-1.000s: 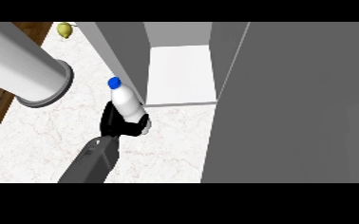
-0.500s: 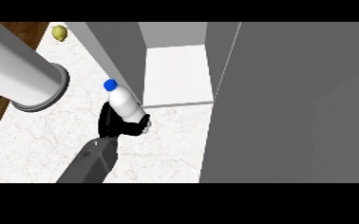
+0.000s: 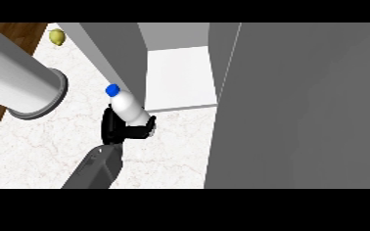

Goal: Pick up the bottled water, place it into the cabinet and close the cabinet

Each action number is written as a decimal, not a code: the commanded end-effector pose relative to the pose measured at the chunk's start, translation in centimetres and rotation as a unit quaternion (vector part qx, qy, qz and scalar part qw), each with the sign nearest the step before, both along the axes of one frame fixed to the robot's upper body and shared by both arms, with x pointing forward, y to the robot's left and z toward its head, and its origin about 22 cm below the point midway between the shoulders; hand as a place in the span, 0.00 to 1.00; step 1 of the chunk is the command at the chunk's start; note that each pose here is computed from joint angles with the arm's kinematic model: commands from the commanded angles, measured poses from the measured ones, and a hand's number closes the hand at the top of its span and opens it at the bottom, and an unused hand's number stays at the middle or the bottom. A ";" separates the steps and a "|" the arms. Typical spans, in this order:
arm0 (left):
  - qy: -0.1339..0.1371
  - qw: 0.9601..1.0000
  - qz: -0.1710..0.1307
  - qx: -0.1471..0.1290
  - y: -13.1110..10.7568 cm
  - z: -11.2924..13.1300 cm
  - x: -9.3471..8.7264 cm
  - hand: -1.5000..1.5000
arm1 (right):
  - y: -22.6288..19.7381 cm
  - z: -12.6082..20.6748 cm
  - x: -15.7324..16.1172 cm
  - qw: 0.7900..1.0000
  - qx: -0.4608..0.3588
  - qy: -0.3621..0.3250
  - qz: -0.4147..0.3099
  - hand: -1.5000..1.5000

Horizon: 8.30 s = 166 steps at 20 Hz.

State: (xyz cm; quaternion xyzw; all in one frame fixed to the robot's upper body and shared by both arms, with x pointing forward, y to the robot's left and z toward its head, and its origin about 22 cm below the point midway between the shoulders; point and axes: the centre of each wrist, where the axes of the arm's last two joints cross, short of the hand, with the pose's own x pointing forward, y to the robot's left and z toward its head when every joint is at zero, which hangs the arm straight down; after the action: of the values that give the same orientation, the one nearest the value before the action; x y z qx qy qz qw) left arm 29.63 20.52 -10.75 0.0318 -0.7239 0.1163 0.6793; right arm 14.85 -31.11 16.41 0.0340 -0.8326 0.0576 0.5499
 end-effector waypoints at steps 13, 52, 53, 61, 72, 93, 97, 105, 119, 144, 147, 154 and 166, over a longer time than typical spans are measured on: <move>-0.036 0.998 0.004 0.054 -7.7 7.2 6.3 1.00 | -2.2 0.6 0.8 1.000 0.005 -0.006 0.030 0.00; -0.090 0.990 0.080 0.074 -2.8 7.6 5.7 0.00 | -3.3 0.9 2.8 0.997 0.016 -0.017 0.078 0.00; -0.090 0.992 0.067 0.058 -4.1 7.8 5.6 0.00 | -3.3 0.5 2.9 0.996 0.020 -0.013 0.082 0.00; -0.135 0.987 0.006 0.084 -4.6 8.5 5.4 1.00 | -3.3 0.6 3.0 0.996 0.017 -0.011 0.090 0.00; -0.137 0.989 -0.027 0.044 -6.7 9.6 5.9 1.00 | -3.7 1.0 2.8 0.996 -0.010 -0.011 0.085 0.00; -0.116 0.967 -0.193 -0.122 -10.1 6.1 0.7 1.00 | -2.0 2.5 -2.9 0.991 -0.051 0.021 0.118 1.00; -0.113 0.962 -0.222 -0.111 -7.2 5.8 0.1 1.00 | 0.2 4.4 -4.5 0.990 -0.055 0.017 0.129 1.00; -0.092 0.953 -0.262 -0.122 -2.5 5.7 -5.3 0.00 | 1.1 3.8 -4.6 0.989 -0.072 -0.005 0.129 1.00; -0.119 0.973 -0.185 -0.064 7.4 8.5 -11.3 0.00 | 6.0 4.0 -5.2 0.964 -0.040 0.038 0.260 1.00; -0.139 0.968 -0.208 -0.015 15.0 14.8 -14.2 0.00 | 26.6 4.0 0.1 0.925 -0.019 0.063 0.375 1.00; -0.132 0.966 -0.223 -0.010 14.4 16.2 -14.2 0.00 | 29.5 3.1 1.2 0.935 -0.011 0.072 0.347 1.00; -0.139 0.966 -0.215 -0.013 15.9 16.6 -14.9 0.00 | 32.9 6.3 5.7 0.941 0.042 0.116 0.316 1.00; -0.145 0.967 -0.211 -0.012 15.6 18.2 -16.8 0.00 | 32.8 5.2 13.0 0.863 -0.007 0.184 0.471 1.00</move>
State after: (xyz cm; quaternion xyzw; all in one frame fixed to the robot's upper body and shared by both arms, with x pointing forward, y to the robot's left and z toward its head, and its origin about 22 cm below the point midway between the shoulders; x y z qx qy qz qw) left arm 13.85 35.85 7.78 -0.1451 -0.8054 -0.0208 0.5744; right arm 24.92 1.92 22.23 0.4133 -0.6204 0.3122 0.5889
